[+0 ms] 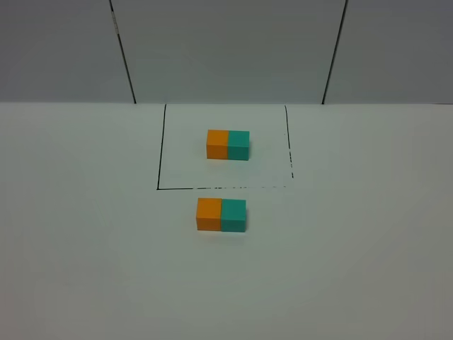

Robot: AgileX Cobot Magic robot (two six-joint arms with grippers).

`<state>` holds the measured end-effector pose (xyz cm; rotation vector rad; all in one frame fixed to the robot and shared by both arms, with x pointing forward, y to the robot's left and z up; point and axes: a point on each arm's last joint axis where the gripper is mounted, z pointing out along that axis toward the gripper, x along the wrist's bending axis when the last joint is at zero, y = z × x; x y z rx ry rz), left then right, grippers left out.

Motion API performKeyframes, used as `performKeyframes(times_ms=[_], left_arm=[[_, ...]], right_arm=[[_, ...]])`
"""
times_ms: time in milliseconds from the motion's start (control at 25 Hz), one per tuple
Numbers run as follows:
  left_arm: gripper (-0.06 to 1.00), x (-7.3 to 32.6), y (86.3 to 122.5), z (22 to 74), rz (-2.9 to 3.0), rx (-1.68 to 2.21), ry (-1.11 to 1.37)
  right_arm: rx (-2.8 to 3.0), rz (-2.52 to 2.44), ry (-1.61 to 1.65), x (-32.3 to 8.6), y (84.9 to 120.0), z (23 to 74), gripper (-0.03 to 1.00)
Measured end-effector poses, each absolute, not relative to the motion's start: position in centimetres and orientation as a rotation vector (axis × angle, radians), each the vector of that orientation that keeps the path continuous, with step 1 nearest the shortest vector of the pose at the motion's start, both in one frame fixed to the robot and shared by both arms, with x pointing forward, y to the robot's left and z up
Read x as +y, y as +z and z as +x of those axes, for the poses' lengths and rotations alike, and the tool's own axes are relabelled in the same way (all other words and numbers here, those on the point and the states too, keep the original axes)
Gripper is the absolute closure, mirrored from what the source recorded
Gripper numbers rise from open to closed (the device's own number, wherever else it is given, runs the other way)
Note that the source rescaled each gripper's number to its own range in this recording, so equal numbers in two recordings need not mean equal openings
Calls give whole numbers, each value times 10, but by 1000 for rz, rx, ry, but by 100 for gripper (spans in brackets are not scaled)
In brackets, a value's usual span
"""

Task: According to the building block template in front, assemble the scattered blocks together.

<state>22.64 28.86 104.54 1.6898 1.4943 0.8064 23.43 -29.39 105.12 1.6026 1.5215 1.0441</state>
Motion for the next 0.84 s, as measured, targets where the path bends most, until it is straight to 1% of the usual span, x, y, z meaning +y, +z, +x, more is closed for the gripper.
performKeyframes(times_ms=[360, 560, 840], left_arm=[[27, 289, 1045, 226, 1690, 1494, 806], [27, 289, 1045, 226, 1690, 1494, 806], [27, 289, 1045, 226, 1690, 1494, 806]], right_arm=[[1496, 1619, 1026, -296, 1051, 234, 1], [1493, 1623, 1028, -296, 1051, 234, 4], [1492, 1625, 1030, -296, 1051, 234, 13]])
